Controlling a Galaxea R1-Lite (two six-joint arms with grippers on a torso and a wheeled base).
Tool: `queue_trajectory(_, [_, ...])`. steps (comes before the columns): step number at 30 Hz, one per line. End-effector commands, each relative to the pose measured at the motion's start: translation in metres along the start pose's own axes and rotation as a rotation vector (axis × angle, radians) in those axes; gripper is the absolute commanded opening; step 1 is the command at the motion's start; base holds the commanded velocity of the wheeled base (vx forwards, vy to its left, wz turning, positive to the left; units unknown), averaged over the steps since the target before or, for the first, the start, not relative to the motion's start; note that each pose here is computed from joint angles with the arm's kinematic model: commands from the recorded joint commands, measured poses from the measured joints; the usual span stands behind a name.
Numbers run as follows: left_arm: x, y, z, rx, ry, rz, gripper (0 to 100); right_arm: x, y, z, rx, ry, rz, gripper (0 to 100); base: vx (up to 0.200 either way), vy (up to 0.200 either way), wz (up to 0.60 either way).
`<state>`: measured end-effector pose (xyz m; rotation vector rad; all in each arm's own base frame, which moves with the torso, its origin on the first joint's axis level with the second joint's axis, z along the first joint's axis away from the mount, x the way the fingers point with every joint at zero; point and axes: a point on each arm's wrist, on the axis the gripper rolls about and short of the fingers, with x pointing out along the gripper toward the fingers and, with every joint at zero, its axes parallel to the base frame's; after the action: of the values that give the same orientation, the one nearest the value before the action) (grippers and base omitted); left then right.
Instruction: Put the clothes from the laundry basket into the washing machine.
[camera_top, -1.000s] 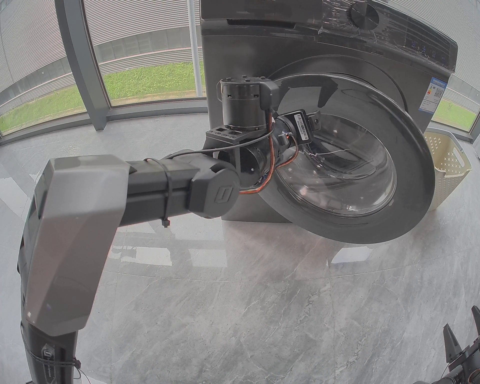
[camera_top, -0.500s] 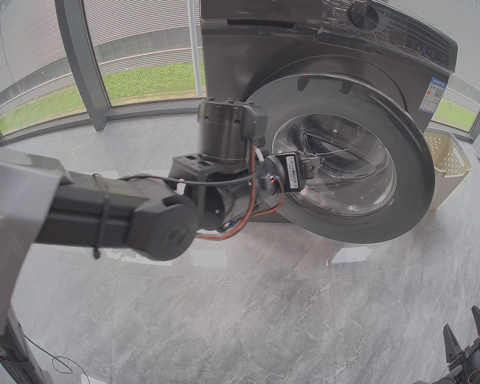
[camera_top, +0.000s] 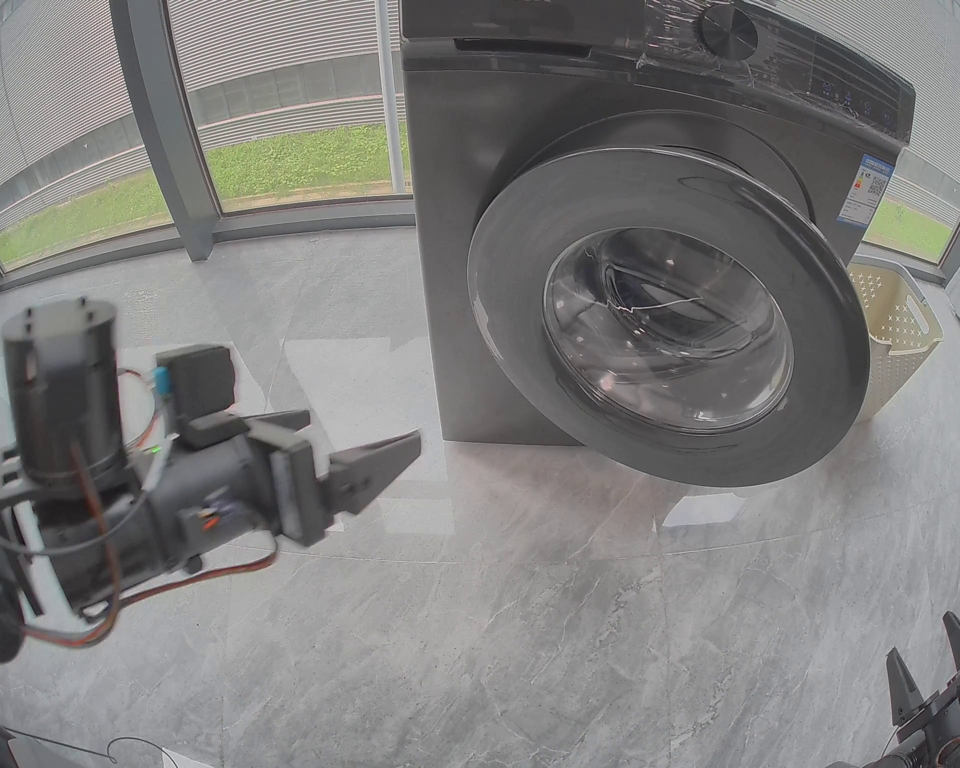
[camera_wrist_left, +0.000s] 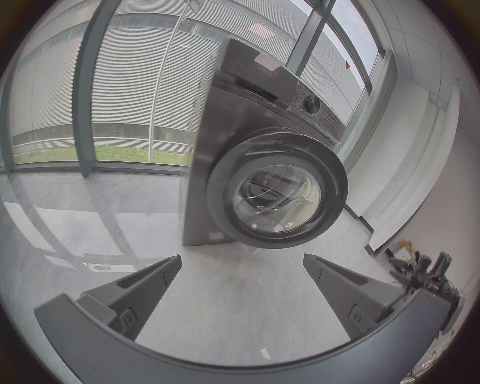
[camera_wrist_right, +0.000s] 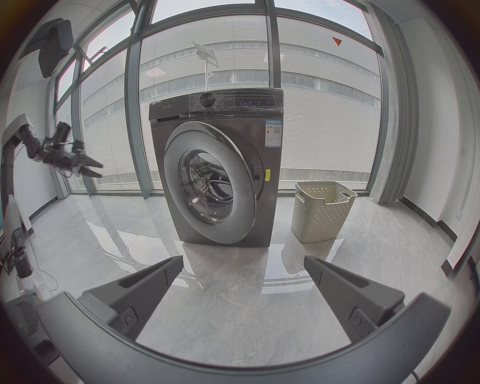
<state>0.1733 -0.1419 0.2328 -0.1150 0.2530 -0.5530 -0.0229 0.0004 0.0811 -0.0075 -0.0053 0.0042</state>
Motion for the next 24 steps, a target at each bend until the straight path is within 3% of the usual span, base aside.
queue_trajectory(1, [-0.162,0.056,-0.116,0.065,-0.18,0.244,100,0.001,0.0,-0.005,0.0,0.01,0.0,100,0.0,0.0,0.0])
queue_trajectory(7, [-0.182,0.058,-0.15,0.051,-0.264,0.417,100,0.001,0.0,-0.005,0.0,0.01,0.0,100,0.0,0.0,0.0])
queue_trajectory(11, [-0.194,0.055,-0.172,0.036,-0.249,0.477,100,0.001,0.0,-0.005,0.0,0.01,0.0,100,0.0,0.0,0.0])
queue_trajectory(13, [-0.2,0.049,-0.192,0.032,-0.239,0.549,100,0.001,0.0,-0.005,0.0,0.01,0.0,100,0.0,0.0,0.0])
queue_trajectory(17, [-0.201,0.049,-0.19,0.041,-0.267,0.556,100,0.001,0.0,-0.005,0.0,0.01,0.0,100,0.0,0.0,0.0])
queue_trajectory(19, [-0.201,0.05,-0.193,0.064,-0.229,0.62,100,0.001,0.0,-0.005,0.0,0.01,0.0,100,0.0,0.0,0.0])
queue_trajectory(20, [-0.2,0.051,-0.195,0.058,-0.21,0.625,100,0.001,0.0,-0.005,-0.002,0.01,0.0,100,0.0,0.0,0.0])
queue_trajectory(24, [-0.201,0.05,-0.196,0.095,-0.205,0.595,100,0.001,0.0,-0.005,-0.006,0.011,-0.001,100,0.0,0.0,0.0])
